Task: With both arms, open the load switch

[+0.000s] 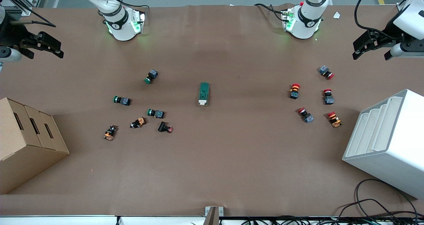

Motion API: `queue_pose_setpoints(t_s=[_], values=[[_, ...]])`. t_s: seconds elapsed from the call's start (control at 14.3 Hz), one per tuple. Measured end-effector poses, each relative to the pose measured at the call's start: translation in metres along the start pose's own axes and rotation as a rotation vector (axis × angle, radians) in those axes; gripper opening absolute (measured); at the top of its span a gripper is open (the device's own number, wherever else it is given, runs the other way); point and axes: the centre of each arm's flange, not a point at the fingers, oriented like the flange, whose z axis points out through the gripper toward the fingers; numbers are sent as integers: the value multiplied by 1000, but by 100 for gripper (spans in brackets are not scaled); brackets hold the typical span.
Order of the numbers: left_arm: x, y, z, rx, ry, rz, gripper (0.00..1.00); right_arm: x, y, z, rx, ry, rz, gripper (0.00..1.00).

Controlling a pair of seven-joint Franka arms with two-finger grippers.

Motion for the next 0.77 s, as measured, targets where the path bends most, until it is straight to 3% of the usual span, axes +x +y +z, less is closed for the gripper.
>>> queue_pose_setpoints(t_s=[0.77], values=[[7,24,15,-3,-30,32,100,0,0,0,0,0,-1,100]])
